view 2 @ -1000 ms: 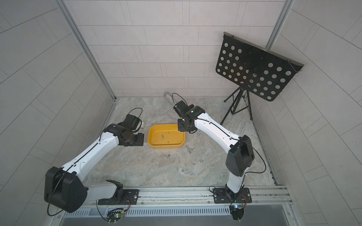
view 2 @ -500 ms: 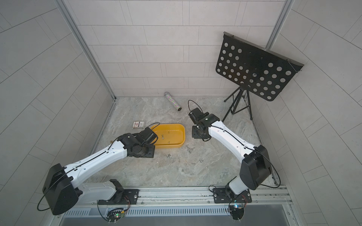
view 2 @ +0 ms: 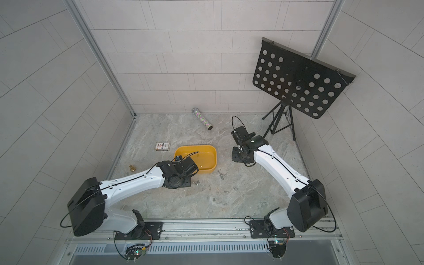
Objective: Put the screws on the desktop into the storage box
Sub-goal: Pick up the screw from the center of the board.
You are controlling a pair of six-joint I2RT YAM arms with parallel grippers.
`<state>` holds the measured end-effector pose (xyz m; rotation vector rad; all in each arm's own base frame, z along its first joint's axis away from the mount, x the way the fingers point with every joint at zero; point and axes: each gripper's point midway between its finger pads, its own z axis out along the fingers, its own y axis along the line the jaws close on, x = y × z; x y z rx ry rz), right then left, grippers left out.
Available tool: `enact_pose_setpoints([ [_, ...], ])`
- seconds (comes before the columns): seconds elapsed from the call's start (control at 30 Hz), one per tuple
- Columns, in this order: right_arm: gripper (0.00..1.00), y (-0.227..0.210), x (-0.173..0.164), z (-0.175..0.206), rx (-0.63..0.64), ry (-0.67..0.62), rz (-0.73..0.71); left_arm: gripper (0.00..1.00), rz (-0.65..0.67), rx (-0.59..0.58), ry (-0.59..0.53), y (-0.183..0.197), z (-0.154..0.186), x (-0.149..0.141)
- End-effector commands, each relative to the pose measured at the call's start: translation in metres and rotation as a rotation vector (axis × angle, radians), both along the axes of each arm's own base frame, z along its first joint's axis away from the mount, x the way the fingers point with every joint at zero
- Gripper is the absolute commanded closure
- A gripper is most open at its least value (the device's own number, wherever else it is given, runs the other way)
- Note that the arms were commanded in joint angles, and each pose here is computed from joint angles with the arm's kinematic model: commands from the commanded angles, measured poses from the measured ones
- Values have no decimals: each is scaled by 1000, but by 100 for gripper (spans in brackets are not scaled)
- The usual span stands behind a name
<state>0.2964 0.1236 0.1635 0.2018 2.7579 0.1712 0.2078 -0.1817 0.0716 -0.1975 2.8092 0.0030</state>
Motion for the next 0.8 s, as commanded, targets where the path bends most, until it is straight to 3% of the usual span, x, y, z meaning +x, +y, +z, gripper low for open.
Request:
enact_pose_setpoints([
  [0.0, 65, -2, -4, 4, 13, -10, 18, 38, 76, -16, -40, -3, -4, 7],
  [0.77, 65, -4, -2, 0, 33, 15, 27, 41, 162, -106, -10, -32, -45, 12],
])
